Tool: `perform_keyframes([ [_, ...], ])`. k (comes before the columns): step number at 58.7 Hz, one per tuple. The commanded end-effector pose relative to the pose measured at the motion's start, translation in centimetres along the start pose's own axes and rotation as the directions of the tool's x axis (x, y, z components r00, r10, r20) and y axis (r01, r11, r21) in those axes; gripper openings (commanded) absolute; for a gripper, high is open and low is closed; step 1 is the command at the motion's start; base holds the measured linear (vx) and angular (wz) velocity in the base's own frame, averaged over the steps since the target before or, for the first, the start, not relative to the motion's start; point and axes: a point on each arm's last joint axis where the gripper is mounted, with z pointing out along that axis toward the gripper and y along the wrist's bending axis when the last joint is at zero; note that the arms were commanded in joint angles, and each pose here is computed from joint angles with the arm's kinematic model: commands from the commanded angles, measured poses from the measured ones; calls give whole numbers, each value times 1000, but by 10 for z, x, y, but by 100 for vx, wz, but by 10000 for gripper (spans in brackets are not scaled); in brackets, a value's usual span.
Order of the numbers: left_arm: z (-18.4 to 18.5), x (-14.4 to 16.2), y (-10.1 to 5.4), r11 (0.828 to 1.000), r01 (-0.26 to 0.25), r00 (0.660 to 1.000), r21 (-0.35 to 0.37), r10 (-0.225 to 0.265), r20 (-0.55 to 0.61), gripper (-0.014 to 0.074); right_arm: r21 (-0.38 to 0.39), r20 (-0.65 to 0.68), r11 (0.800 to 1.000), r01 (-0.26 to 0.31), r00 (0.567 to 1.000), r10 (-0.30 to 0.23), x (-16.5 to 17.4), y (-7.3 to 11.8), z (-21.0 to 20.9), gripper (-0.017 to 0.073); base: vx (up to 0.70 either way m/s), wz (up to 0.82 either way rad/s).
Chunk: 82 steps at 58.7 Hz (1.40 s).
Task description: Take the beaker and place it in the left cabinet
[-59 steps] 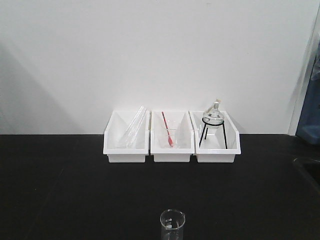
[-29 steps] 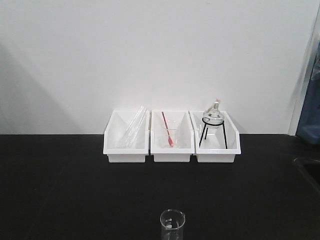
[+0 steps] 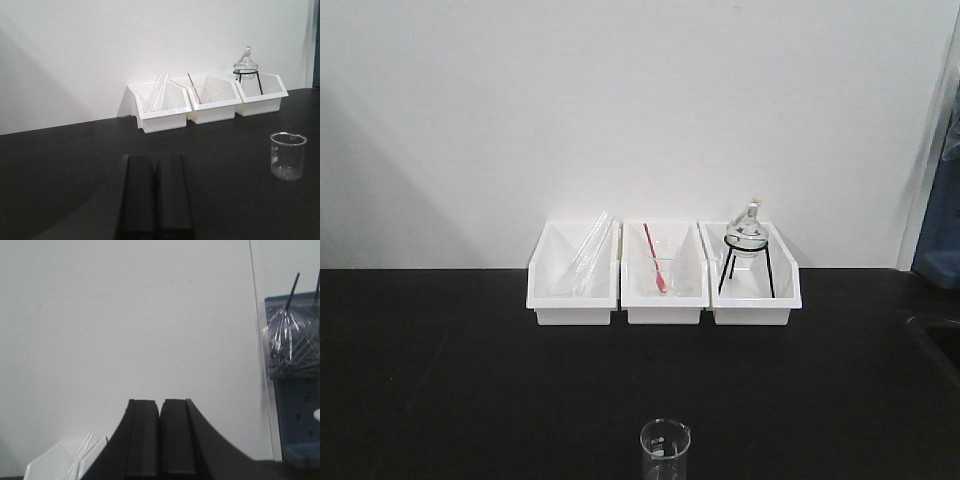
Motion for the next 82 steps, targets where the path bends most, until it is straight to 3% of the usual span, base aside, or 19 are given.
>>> perform_keyframes([
  [1,-1,-3,0,1000,10,996,-3,-10,89,1,-7,98,1000,20,995,-20,-36,1,37,-6,0,0],
  [14,-1,-3,0,1000,10,996,-3,-10,89,1,-8,30,1000,5,1000,-4,-39,0,98,-4,0,0],
  [25,-1,-3,0,1000,10,996,-3,-10,89,1,-11,16,1000,2,1000,-2,-31,0,111,24,0,0],
  [31,-1,-3,0,1000,10,996,-3,-10,89,1,-11,18,1000,3,1000,-3,-31,0,112,91,0,0],
  [38,-1,-3,0,1000,10,996,-3,-10,89,1,-10,10,1000,3,1000,-3,-30,0,112,238,0,0],
  [50,-1,-3,0,1000,10,996,-3,-10,89,1,-7,6,1000,-3,1000,3,-30,-1,112,619,0,0],
  [55,-1,-3,0,1000,10,996,-3,-10,89,1,-8,5,1000,-1,1000,1,-29,-1,112,732,0,0],
  [73,-1,-3,0,1000,10,996,-3,-10,89,1,-21,61,999,-36,997,37,-31,0,117,695,0,0],
  [82,-1,-3,0,1000,10,996,-3,-10,89,1,-76,25,996,-52,998,54,-8,4,131,645,0,0],
])
